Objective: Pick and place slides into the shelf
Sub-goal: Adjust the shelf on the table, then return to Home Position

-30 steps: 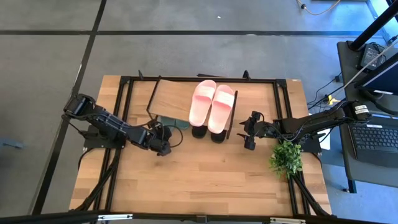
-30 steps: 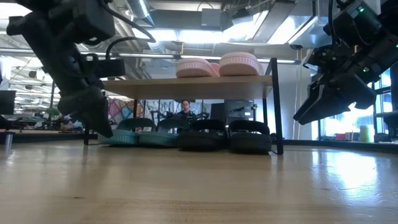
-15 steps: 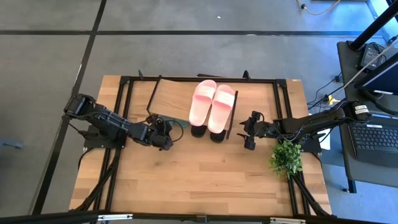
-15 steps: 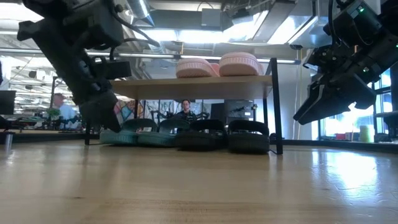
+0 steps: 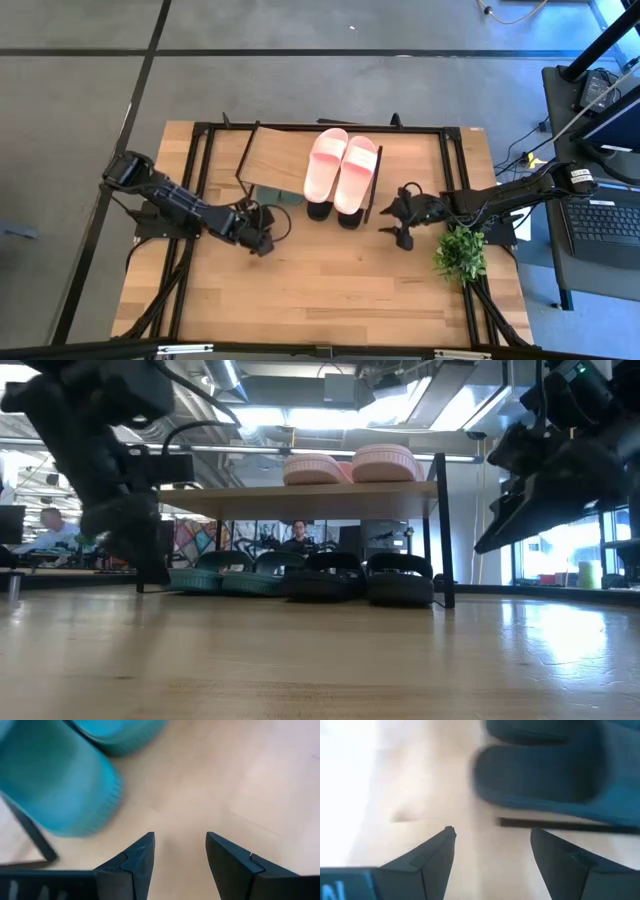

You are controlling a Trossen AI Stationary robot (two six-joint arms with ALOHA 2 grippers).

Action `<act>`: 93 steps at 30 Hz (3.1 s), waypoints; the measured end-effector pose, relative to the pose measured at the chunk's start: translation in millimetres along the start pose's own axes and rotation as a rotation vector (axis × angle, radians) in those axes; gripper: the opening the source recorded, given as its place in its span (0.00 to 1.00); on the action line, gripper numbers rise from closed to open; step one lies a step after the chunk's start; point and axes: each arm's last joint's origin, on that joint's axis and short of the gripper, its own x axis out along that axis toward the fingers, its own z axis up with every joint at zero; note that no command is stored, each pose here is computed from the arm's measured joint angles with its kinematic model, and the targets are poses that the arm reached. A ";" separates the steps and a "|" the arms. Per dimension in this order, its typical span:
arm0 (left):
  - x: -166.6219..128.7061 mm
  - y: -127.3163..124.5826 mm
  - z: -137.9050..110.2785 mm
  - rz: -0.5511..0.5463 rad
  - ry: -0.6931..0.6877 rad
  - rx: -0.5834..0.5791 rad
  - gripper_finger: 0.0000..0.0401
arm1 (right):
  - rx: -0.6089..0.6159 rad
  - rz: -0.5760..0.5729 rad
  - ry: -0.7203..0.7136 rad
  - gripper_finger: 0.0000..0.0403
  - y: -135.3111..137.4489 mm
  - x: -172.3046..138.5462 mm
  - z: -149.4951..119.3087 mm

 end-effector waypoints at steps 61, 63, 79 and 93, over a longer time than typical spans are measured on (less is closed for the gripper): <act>-16.1 -16.2 -15.9 -0.009 -0.098 -0.117 0.42 | -0.026 -0.030 -0.126 0.64 -30.0 44.7 10.5; -14.3 -14.2 -13.8 0.002 -0.099 -0.129 0.42 | -0.040 -0.034 -0.126 0.64 -31.1 44.7 10.6; -25.4 -12.9 -10.0 -0.018 -0.113 -0.131 0.42 | -0.007 0.335 -0.171 0.64 -16.9 37.3 18.1; -114.8 53.6 13.5 -0.119 -0.481 -0.335 0.42 | 0.047 0.444 -0.286 0.64 -13.1 -23.4 33.8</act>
